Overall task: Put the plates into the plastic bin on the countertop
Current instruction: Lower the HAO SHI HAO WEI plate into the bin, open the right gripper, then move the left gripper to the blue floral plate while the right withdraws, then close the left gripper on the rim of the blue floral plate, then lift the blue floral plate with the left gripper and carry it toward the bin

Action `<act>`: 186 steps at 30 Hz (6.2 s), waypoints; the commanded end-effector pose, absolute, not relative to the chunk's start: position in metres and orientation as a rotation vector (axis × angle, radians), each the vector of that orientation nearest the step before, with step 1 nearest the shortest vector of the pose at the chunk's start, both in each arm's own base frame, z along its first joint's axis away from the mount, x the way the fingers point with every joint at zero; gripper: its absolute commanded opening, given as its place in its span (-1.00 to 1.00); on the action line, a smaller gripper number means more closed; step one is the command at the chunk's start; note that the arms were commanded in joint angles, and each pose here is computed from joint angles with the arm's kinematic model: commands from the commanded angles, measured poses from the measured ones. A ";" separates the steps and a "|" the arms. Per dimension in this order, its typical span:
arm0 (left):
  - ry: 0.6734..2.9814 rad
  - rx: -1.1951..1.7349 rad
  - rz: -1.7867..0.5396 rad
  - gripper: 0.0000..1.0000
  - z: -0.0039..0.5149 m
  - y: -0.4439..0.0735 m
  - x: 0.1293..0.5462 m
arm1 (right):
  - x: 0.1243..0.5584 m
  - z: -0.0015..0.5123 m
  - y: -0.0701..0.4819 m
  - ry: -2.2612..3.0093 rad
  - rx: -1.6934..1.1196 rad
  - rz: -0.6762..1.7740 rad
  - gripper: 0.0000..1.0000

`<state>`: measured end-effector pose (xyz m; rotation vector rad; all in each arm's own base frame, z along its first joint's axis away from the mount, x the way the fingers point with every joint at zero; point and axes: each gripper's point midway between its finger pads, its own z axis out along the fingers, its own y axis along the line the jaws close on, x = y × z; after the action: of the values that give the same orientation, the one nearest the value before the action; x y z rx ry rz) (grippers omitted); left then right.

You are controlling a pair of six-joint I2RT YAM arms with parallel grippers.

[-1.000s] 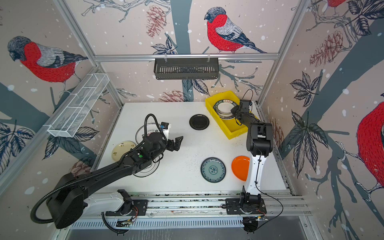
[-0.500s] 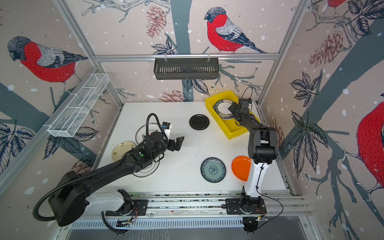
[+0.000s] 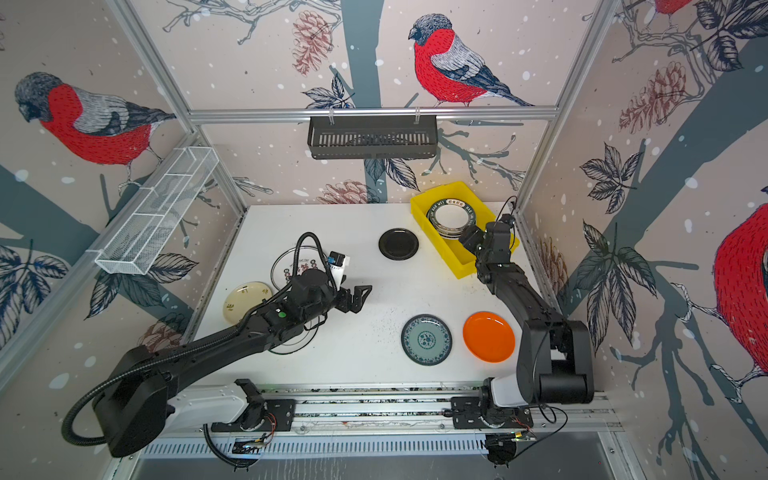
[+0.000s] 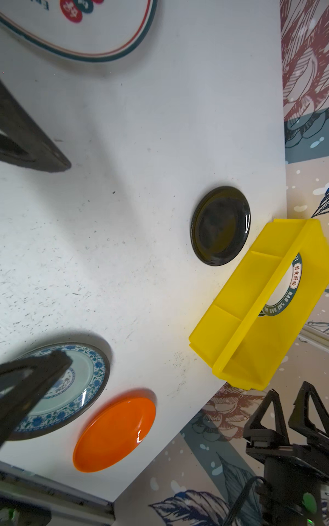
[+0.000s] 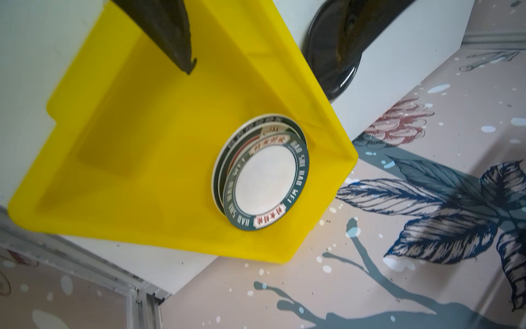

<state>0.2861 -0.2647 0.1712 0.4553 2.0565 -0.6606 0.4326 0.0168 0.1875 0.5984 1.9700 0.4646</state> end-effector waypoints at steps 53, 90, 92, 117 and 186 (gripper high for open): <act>2.482 0.687 -1.301 -0.20 0.043 -0.398 0.188 | 0.280 0.149 0.108 2.108 0.172 0.883 0.69; 2.667 0.710 -0.961 -0.70 0.003 -0.402 0.203 | 0.283 0.157 0.087 2.079 0.233 0.773 0.74; 2.664 0.697 -0.941 -0.79 0.004 -0.399 0.205 | 0.283 0.158 0.086 2.074 0.235 0.769 0.74; 2.615 0.588 -0.798 -1.00 0.016 -0.388 0.231 | 0.283 0.169 0.084 2.030 0.238 0.781 0.77; 1.859 0.444 -1.285 -1.00 0.216 -0.509 0.484 | 0.307 0.251 0.018 1.854 0.359 0.417 1.00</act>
<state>0.4876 -0.5078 0.1622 0.4496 2.0285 -1.1813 0.3058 0.0252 0.2590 0.3660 1.8018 0.4960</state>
